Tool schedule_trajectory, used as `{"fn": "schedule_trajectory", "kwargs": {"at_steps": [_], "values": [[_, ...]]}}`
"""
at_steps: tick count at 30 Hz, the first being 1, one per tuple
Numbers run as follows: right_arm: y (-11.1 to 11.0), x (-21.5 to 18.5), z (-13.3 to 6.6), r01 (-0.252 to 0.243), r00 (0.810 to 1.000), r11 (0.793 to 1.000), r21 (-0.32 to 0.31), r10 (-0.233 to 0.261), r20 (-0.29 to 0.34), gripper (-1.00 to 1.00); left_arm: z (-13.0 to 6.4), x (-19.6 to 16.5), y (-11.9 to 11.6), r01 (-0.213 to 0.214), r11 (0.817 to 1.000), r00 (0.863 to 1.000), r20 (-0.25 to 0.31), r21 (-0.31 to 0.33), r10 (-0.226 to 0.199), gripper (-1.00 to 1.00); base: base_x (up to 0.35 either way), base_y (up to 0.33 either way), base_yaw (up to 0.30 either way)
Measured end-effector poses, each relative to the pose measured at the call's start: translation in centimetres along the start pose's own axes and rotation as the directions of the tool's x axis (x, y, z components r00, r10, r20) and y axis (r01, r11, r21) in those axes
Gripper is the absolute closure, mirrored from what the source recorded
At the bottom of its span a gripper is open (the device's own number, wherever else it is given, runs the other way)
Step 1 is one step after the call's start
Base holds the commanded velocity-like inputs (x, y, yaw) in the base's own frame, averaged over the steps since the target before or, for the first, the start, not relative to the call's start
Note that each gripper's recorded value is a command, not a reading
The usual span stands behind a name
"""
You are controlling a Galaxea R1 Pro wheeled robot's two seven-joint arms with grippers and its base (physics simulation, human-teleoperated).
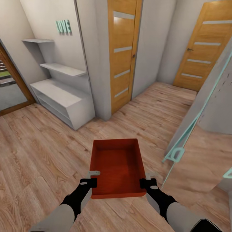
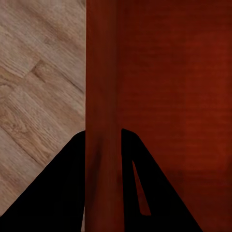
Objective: Move the two storage containers from the living room to the garage. In the garage, place one container on the floor and stack the other container on top of it (either order is fine).
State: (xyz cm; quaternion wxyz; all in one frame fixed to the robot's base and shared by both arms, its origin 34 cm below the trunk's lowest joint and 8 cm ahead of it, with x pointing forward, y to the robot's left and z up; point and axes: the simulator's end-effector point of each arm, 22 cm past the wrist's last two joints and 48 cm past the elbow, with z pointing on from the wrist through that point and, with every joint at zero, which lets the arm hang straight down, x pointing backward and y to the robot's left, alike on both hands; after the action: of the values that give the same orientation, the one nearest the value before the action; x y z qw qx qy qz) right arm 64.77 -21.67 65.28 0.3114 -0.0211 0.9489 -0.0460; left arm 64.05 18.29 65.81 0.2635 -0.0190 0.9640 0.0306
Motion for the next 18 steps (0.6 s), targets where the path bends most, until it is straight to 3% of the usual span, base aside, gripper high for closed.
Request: {"fn": "schedule_trajectory", "kwargs": {"at_steps": [18], "values": [[-0.01,-0.12,-0.04,-0.001,1.0,1.0,0.0,0.001,0.003,1.0,-0.06,-0.15,0.0,0.0,1.0,1.0,0.003,0.0,0.0,1.0,0.322,0.0,0.0]]}}
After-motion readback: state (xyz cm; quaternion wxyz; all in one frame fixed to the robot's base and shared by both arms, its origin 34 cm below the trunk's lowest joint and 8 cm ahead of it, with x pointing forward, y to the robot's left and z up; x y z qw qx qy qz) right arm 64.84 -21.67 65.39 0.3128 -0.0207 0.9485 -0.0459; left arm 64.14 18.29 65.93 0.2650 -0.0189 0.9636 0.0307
